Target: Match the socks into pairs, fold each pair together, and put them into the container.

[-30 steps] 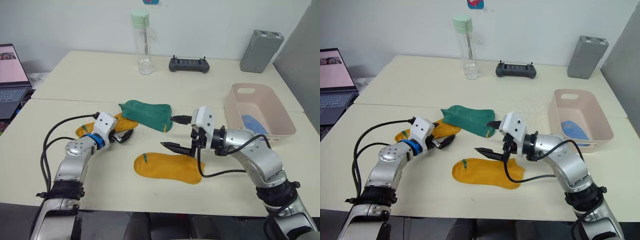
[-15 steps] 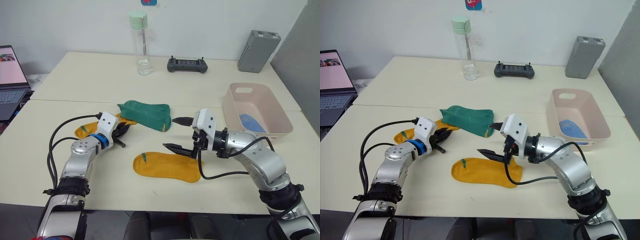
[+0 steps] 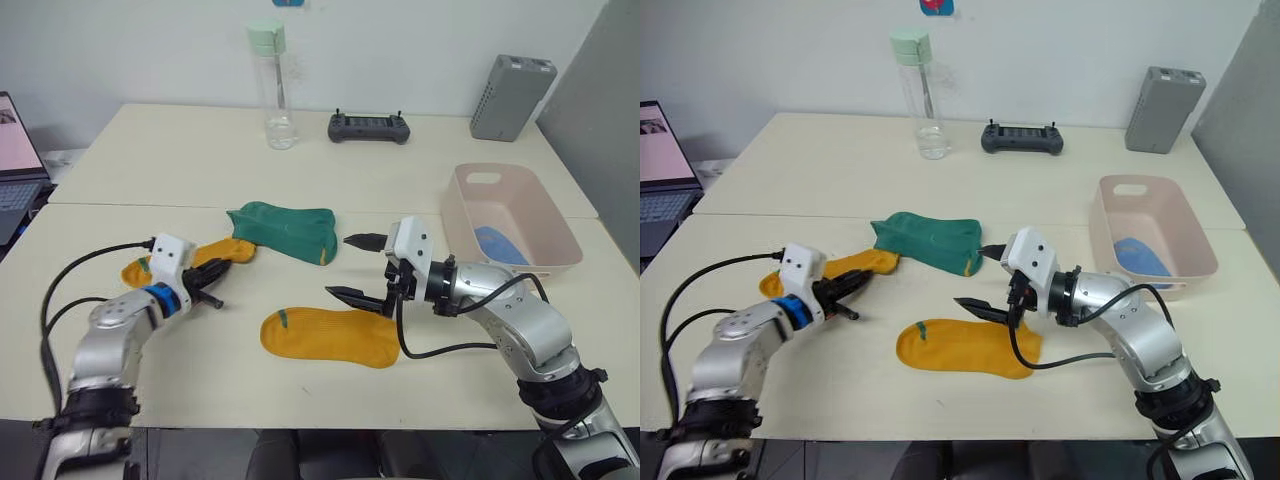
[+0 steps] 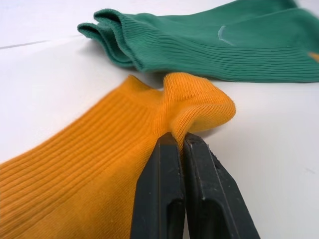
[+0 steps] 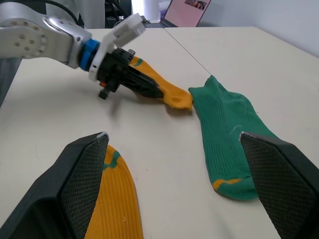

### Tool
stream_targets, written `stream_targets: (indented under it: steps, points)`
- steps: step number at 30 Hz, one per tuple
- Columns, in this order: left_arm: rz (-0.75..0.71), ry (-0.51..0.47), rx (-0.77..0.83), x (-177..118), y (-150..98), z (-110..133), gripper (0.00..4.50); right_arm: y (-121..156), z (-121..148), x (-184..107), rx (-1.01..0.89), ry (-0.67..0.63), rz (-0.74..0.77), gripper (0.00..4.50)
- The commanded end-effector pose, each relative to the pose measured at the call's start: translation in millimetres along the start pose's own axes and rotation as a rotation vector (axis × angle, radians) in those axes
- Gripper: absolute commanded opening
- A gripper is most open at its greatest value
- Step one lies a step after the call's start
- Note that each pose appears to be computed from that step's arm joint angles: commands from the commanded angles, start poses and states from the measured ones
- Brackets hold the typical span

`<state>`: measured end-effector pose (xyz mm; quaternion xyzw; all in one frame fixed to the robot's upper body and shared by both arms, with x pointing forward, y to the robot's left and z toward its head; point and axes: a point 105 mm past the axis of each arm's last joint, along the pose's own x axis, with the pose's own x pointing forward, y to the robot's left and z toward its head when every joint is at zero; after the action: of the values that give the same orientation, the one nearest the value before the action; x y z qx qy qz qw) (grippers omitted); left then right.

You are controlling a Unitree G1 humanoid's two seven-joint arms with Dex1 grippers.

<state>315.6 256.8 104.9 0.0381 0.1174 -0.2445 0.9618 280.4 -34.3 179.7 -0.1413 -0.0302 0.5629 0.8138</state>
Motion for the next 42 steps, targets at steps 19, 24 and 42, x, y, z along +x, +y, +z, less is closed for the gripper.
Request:
stream_targets:
  steps: [19, 24, 42]
  points:
    - [-0.557, -0.057, 0.12, 37, -165, 33, 0.23, -28, -2, -65, -0.027, 0.09, -0.08, 4.5]
    - [-0.583, -0.042, 0.207, 40, -166, 28, 1.62, -22, -17, -67, -0.002, 0.145, -0.069, 4.5]
    - [-0.142, 0.077, 0.136, -11, -21, 26, 3.2, 2, -58, -25, 0.271, 0.256, -0.073, 4.5]
